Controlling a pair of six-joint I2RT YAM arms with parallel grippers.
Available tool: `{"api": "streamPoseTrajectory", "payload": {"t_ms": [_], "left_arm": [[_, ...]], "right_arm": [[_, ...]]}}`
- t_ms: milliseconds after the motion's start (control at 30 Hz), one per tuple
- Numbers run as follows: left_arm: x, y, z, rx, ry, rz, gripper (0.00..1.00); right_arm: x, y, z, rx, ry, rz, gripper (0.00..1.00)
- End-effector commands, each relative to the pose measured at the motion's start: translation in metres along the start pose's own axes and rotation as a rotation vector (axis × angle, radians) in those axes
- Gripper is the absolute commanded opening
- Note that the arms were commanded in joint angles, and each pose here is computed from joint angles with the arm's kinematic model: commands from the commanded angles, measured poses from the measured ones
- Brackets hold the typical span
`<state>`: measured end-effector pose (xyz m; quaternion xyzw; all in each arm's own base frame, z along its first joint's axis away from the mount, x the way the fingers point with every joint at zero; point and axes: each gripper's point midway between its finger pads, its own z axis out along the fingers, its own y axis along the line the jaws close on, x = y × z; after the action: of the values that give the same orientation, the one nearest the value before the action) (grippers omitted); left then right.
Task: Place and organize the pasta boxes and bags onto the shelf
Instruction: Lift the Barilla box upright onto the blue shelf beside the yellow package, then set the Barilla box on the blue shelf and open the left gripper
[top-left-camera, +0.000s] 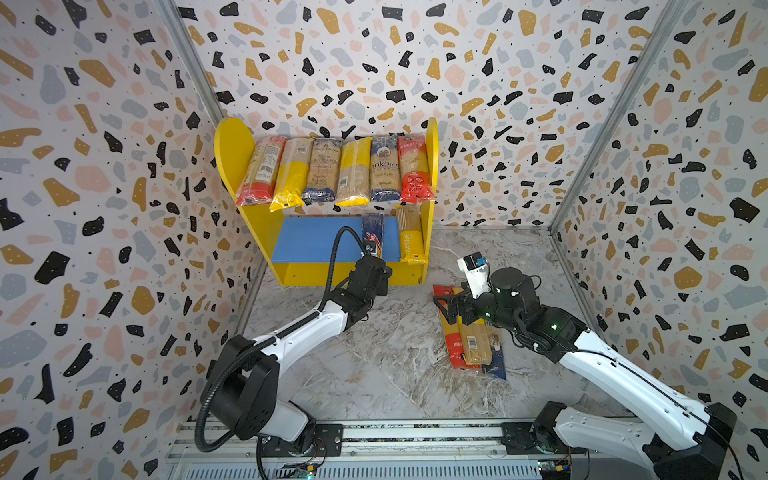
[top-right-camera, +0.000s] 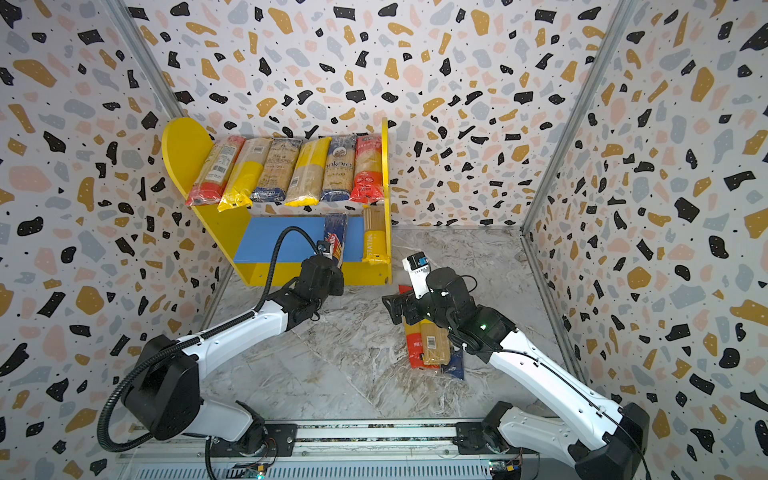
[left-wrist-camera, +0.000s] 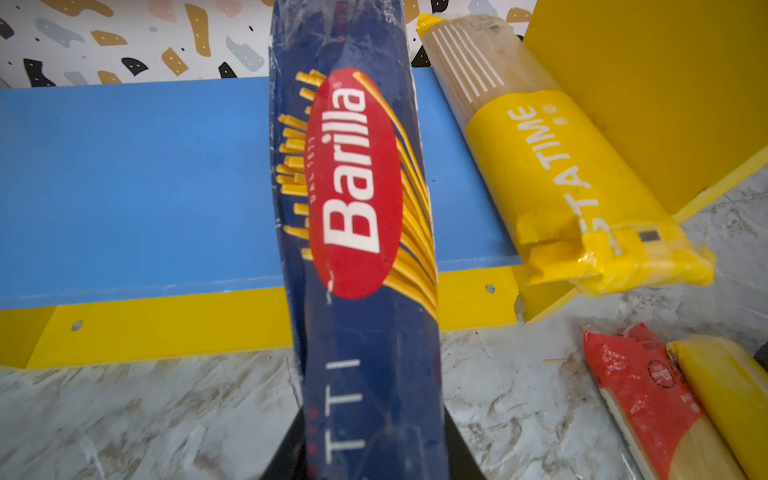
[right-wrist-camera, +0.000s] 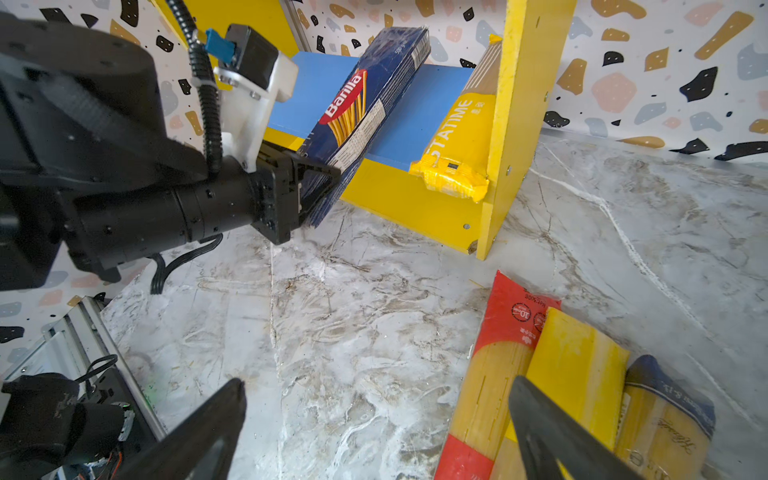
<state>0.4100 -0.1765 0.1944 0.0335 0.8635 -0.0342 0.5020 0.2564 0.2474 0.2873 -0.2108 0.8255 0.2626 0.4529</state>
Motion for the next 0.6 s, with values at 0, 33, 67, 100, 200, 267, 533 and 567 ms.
{"api": "streamPoseTrajectory", "payload": {"t_ms": [0,33,67,100,200,267,533,567], "left_arm": [[-0.102,-0.007,-0.016,0.044,-0.301,-0.108,0.0],[-0.105,-0.007,-0.012,0.052,-0.305,-0.114,0.0],[-0.106,-0.008,-0.008,0.061,-0.303,-0.118,0.0],[-0.108,-0.009,-0.003,0.068,-0.299,-0.12,0.0],[-0.113,-0.014,0.011,0.08,-0.293,-0.119,0.0],[-0.117,-0.017,0.019,0.084,-0.291,-0.116,0.0],[-0.119,-0.017,0.045,0.079,-0.258,-0.131,0.0],[-0.117,-0.016,0.048,0.08,-0.254,-0.132,0.0]], "right_arm": [[-0.018,-0.005,-0.011,0.018,-0.043,-0.011,0.99],[-0.019,-0.007,-0.012,0.023,-0.045,-0.01,0.99],[-0.019,-0.009,-0.012,0.029,-0.045,-0.008,0.99],[-0.019,-0.012,-0.013,0.035,-0.047,-0.008,0.99],[-0.02,-0.02,-0.015,0.053,-0.048,0.0,0.99],[-0.02,-0.024,-0.015,0.062,-0.047,0.006,0.99],[-0.022,-0.035,-0.016,0.09,-0.042,0.017,0.99],[-0.023,-0.035,-0.015,0.09,-0.041,0.016,0.99]]}}
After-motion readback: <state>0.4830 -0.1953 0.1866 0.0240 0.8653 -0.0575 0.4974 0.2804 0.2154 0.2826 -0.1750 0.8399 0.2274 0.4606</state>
